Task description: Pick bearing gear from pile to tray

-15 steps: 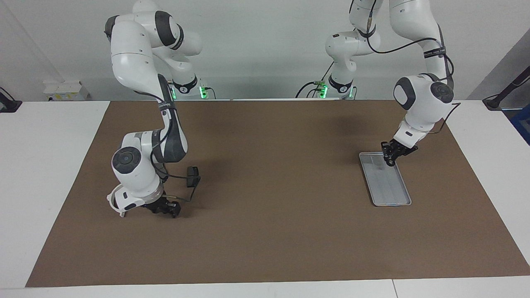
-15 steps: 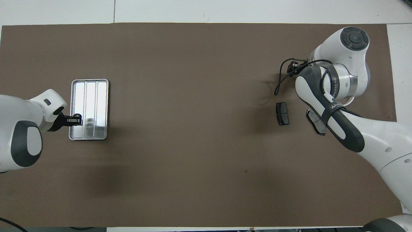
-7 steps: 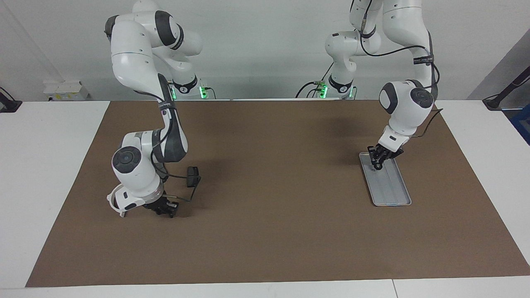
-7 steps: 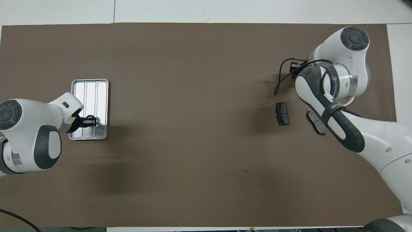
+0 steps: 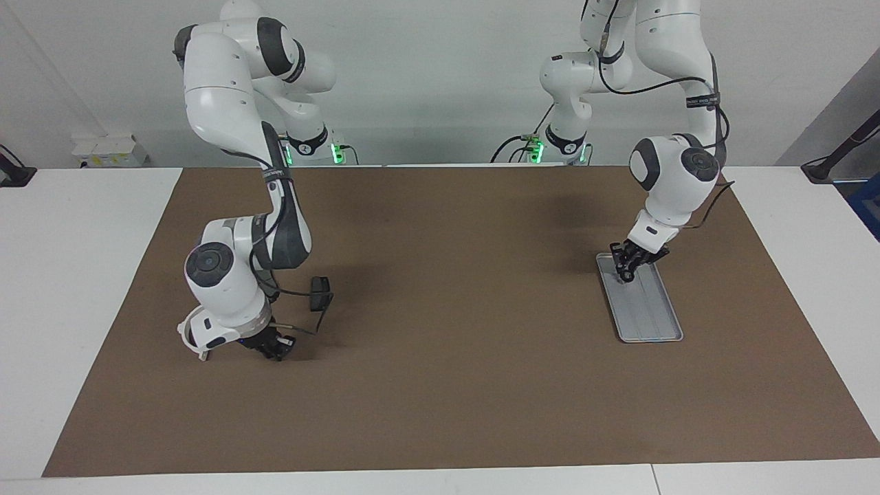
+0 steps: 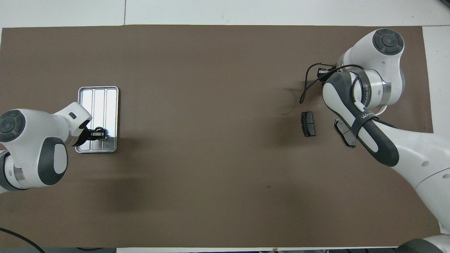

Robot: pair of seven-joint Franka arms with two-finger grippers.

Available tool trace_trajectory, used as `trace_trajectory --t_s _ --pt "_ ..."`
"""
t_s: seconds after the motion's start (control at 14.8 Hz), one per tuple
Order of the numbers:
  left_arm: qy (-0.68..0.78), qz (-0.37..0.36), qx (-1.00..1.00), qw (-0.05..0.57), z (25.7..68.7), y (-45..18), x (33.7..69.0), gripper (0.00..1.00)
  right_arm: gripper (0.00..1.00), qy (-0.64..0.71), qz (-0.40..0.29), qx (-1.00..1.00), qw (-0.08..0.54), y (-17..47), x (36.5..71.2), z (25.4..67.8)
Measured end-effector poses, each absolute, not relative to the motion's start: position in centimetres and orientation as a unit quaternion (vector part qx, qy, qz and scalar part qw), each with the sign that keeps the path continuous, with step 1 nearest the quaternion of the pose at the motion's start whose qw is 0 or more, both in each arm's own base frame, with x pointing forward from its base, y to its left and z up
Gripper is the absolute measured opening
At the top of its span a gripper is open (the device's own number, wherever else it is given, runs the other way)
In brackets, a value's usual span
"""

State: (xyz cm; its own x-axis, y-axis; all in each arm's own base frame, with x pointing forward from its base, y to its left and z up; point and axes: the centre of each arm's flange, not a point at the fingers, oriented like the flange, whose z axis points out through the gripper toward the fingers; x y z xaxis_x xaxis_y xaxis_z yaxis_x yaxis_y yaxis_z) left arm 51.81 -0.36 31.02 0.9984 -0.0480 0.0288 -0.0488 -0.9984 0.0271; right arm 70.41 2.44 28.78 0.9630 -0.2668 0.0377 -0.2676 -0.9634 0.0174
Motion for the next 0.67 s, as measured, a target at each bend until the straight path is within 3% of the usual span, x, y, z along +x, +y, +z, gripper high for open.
trace_trajectory --t_s 0.34,0.67 --pt "-0.023 0.012 1.000 0.014 30.8 -0.2 51.6 0.28 0.23 -0.122 -0.005 0.992 0.019 2.2 70.4 30.5" --pt "-0.023 0.010 1.000 0.014 30.1 -0.2 51.4 0.28 0.23 -0.089 -0.035 0.995 0.018 7.2 69.9 42.1"
